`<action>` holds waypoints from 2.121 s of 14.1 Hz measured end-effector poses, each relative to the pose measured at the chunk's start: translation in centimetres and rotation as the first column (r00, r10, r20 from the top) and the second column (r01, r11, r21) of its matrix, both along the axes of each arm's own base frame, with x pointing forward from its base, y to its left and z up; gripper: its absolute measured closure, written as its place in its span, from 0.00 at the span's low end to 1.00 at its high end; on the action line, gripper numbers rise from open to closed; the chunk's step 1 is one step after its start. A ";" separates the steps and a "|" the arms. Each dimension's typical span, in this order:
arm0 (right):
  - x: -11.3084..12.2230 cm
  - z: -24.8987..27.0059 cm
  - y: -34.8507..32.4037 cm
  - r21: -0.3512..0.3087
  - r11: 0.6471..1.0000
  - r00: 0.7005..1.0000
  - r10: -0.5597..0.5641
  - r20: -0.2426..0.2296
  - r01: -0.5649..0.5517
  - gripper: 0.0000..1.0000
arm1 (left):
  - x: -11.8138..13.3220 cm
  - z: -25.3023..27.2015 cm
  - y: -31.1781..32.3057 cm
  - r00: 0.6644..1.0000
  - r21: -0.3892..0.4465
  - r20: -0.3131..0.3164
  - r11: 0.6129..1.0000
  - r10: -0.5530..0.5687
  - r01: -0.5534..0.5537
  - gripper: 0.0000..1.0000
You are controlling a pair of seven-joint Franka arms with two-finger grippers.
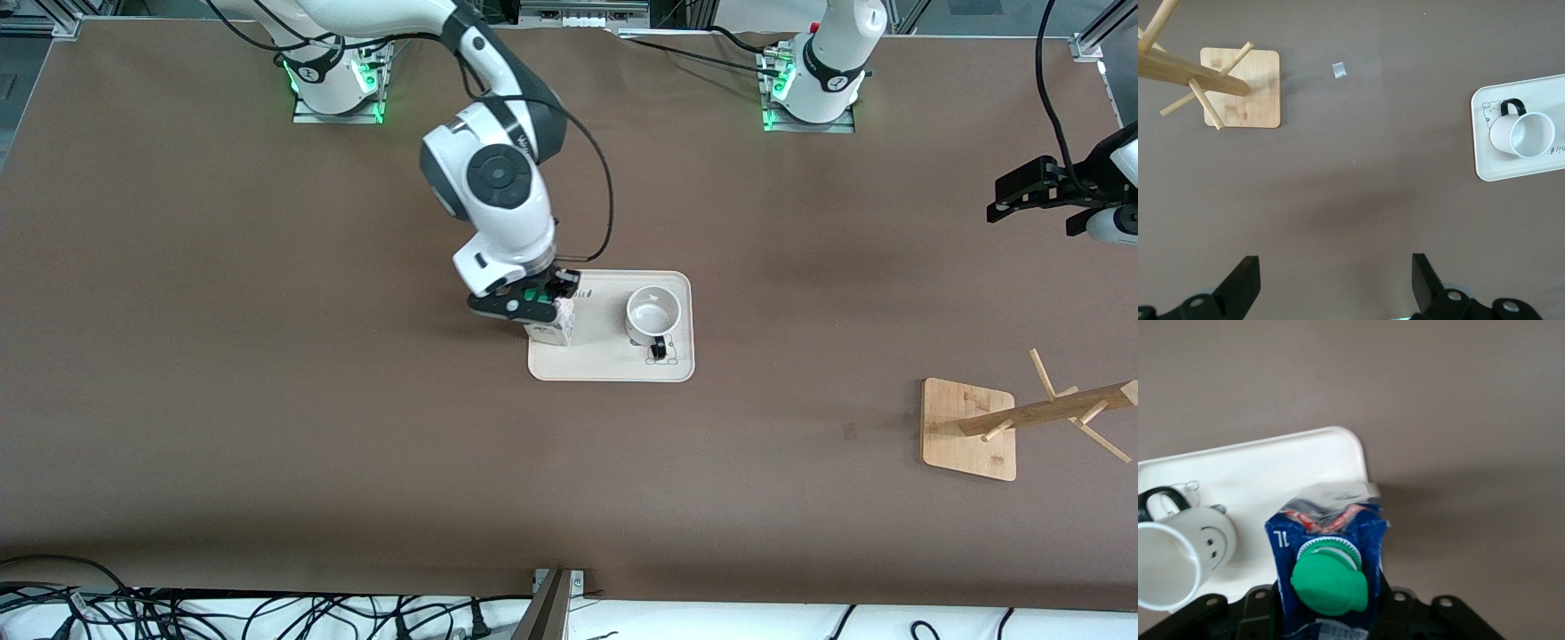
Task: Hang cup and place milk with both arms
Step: 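Carry the carton off the tray with the right gripper while the left gripper approaches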
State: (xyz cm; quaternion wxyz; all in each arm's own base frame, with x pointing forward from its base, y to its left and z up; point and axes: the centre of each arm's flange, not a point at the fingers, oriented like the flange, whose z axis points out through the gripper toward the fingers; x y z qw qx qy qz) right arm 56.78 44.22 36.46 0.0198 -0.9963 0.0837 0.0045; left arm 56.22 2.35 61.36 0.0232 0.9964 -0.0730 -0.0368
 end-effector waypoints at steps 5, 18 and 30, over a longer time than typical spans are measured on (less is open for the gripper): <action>5.3 5.1 -13.5 -0.033 0.990 0.987 0.132 -0.092 -0.135 0.55 | 0.6 -1.4 -3.1 0.998 -0.013 -0.027 0.998 -0.055 0.055 0.00; 5.9 -3.7 -33.0 -0.037 0.963 0.950 0.258 -0.174 -0.268 0.40 | 5.1 -13.0 -15.6 0.939 -0.241 -0.174 0.937 -0.298 0.252 0.00; 7.0 5.2 -34.2 -0.029 0.968 0.967 0.246 -0.073 -0.248 0.00 | 4.6 -17.1 -23.0 0.930 -0.160 -0.251 0.959 -0.268 0.233 0.00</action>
